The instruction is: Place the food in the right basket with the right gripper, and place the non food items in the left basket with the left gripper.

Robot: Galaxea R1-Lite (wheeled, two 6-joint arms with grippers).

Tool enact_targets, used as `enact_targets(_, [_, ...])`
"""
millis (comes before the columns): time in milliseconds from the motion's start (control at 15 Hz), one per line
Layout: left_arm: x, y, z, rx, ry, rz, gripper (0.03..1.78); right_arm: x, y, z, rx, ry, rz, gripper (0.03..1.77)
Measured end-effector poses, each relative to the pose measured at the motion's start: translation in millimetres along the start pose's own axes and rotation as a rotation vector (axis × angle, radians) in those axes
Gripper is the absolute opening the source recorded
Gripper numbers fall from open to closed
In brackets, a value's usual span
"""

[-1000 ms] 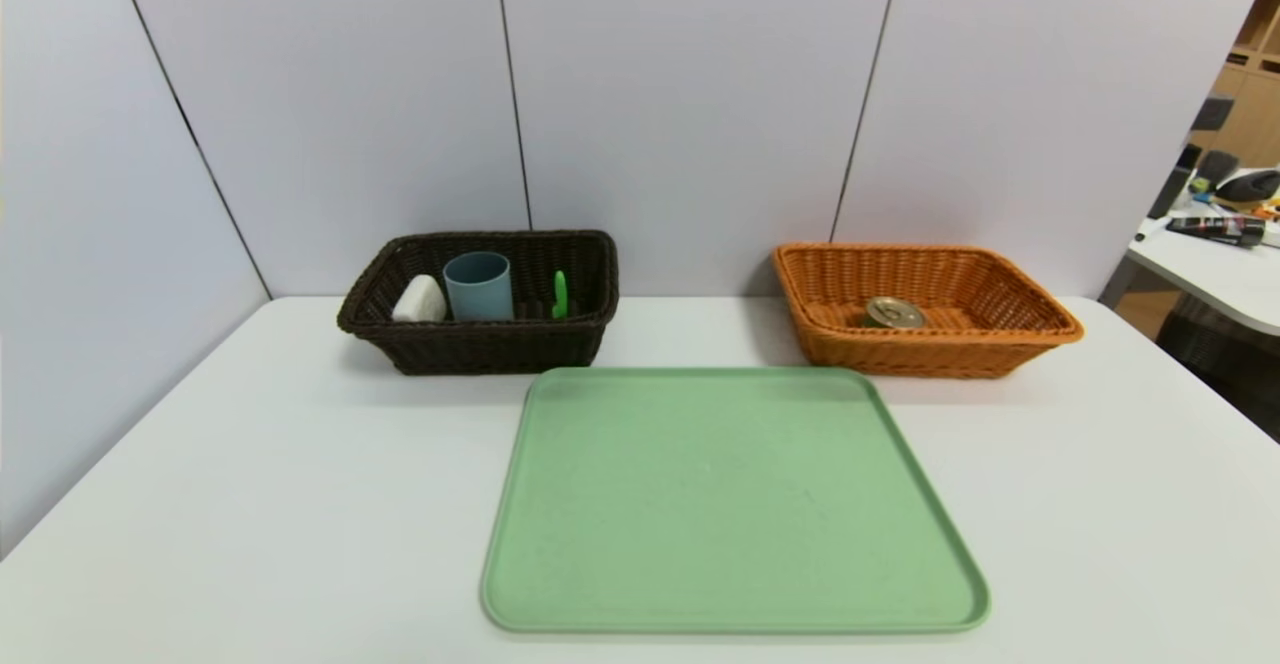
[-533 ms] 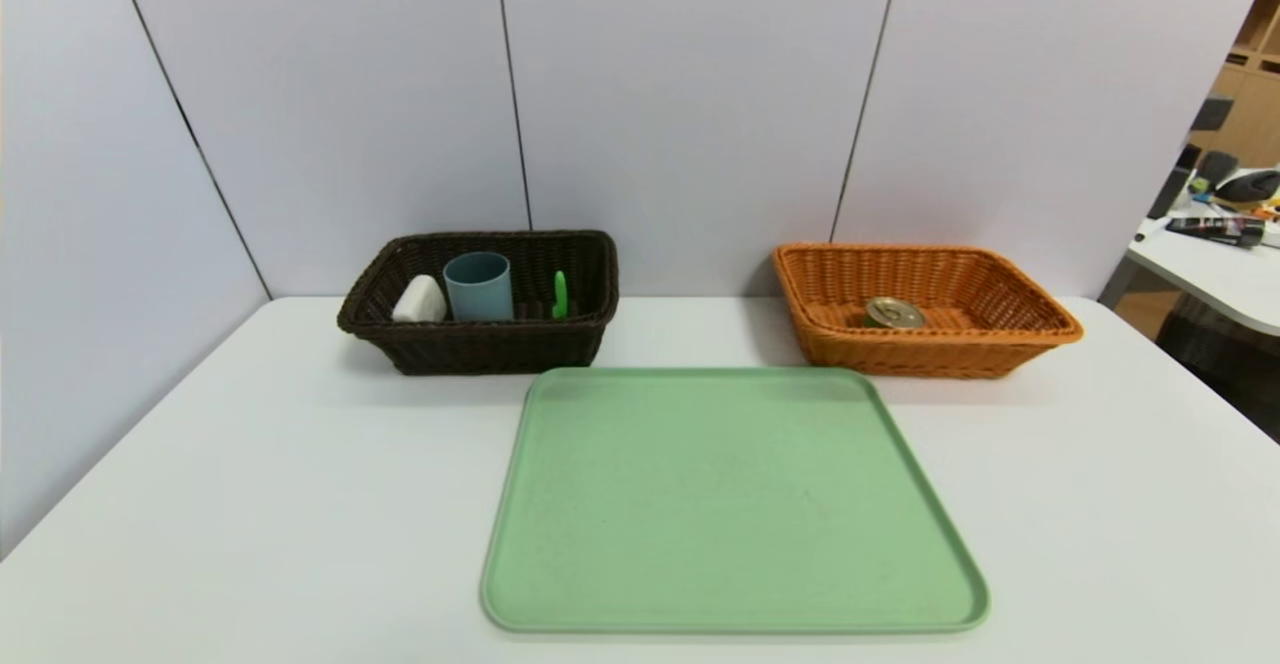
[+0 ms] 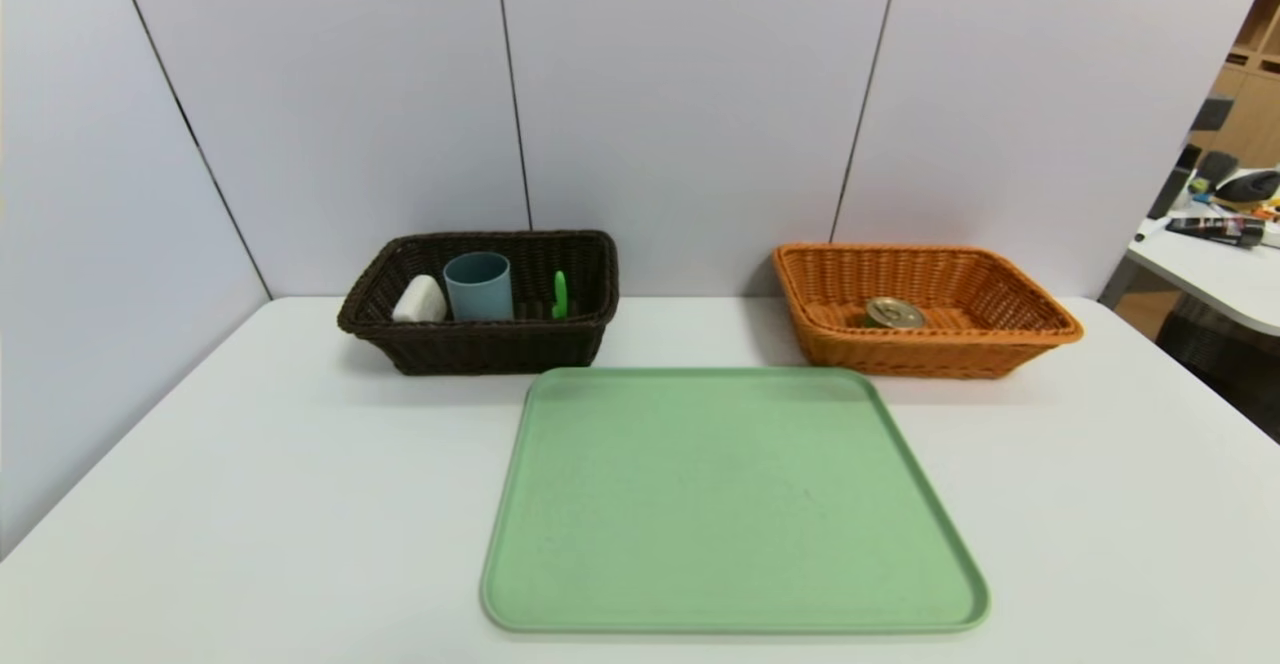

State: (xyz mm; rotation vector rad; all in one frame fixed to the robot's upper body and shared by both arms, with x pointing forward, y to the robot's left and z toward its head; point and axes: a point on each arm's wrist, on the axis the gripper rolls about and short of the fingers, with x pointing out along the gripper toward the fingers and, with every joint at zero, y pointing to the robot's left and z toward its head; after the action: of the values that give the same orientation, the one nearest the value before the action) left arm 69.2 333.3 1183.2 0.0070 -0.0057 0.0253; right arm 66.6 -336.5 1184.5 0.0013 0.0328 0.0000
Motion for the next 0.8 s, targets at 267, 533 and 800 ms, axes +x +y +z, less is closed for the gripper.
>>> enact_targets(267, [-0.1, 0.1, -0.6, -0.015, 0.004, 0.005, 1.69, 0.0, 0.0, -0.1, 0.001, 0.0, 0.0, 1.7])
enact_targets(533, [-0.1, 0.1, -0.6, -0.015, 0.004, 0.004, 1.69, 0.1, 0.0, -0.5, 0.003, 0.002, 0.0, 1.7])
enact_targets(800, [-0.1, 0.1, -0.6, -0.015, 0.004, 0.005, 1.69, 0.1, -0.1, -0.8, 0.005, 0.006, -0.003, 1.7])
